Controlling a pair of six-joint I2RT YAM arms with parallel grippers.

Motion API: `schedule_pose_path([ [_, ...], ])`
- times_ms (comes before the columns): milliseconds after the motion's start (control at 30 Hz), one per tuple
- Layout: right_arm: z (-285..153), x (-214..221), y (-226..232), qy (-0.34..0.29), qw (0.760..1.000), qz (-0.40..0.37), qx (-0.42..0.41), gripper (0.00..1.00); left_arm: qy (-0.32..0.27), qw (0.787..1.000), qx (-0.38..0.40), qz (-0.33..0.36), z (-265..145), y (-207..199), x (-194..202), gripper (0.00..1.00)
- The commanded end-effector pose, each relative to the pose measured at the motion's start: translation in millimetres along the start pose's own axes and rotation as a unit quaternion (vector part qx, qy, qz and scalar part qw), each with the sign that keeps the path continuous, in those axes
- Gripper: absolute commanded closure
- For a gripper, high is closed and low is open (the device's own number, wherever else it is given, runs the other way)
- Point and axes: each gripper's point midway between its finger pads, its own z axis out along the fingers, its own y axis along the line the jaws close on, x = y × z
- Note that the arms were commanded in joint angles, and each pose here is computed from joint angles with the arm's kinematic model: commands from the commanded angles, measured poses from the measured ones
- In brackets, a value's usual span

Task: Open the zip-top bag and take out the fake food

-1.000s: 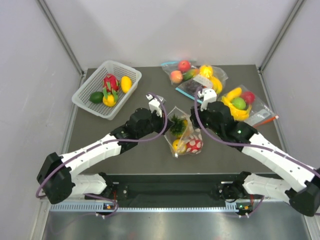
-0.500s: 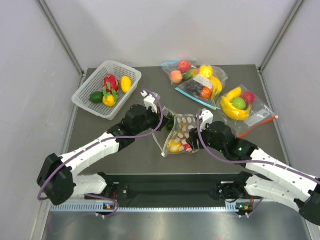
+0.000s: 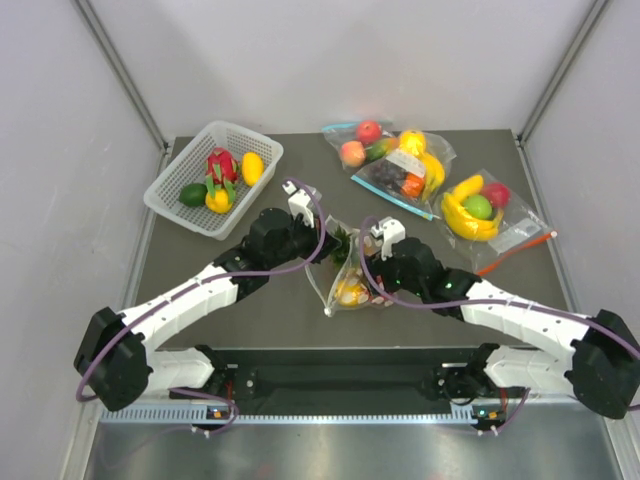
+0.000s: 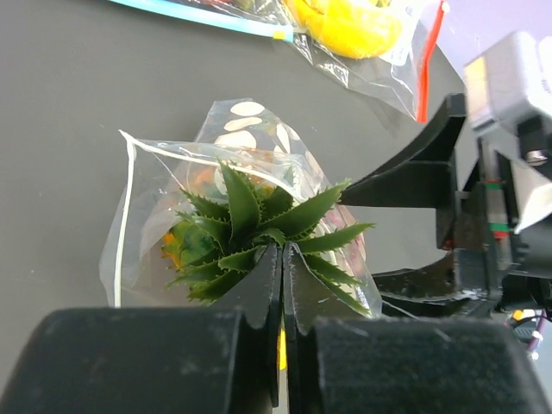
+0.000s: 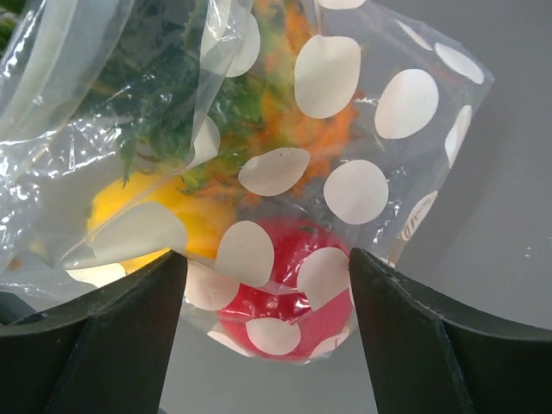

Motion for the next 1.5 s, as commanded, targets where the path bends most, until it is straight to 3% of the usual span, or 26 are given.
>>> schedule_pose_path([
  [0, 7, -15, 8, -0.031, 0.999, -0.002, -0.025, 0.25, -0.035, 0.999, 0.031, 0.013, -6, -17, -29, 1.0],
  [200, 15, 0, 7, -0.009, 0.999, 0.004, -0.033, 0.59, -0.035, 0.999, 0.035, 0.018, -8, -16, -29, 1.0],
  [300, 17, 7, 4, 0.003, 1.0, -0.002, -0.025, 0.89, -0.036, 0.998, 0.043, 0.017, -9, -17, -31, 1.0],
  [367, 17, 9, -1, 0.008, 1.0, -0.004, -0.011, 0.99, -0.037, 0.998, 0.05, 0.017, -11, -19, -33, 1.0],
  [600, 12, 14, -28, 0.034, 0.998, 0.001, 0.055, 1.0, -0.046, 0.996, 0.068, 0.017, -30, -28, -44, 1.0],
  [967, 18, 20, -34, 0.062, 0.995, 0.009, 0.073, 1.0, -0.076, 0.991, 0.111, 0.01, -51, -42, -63, 1.0],
  [1467, 26, 17, -64, 0.069, 0.989, 0.056, 0.12, 1.0, -0.075, 0.975, 0.21, -0.01, -73, -70, -76, 1.0],
])
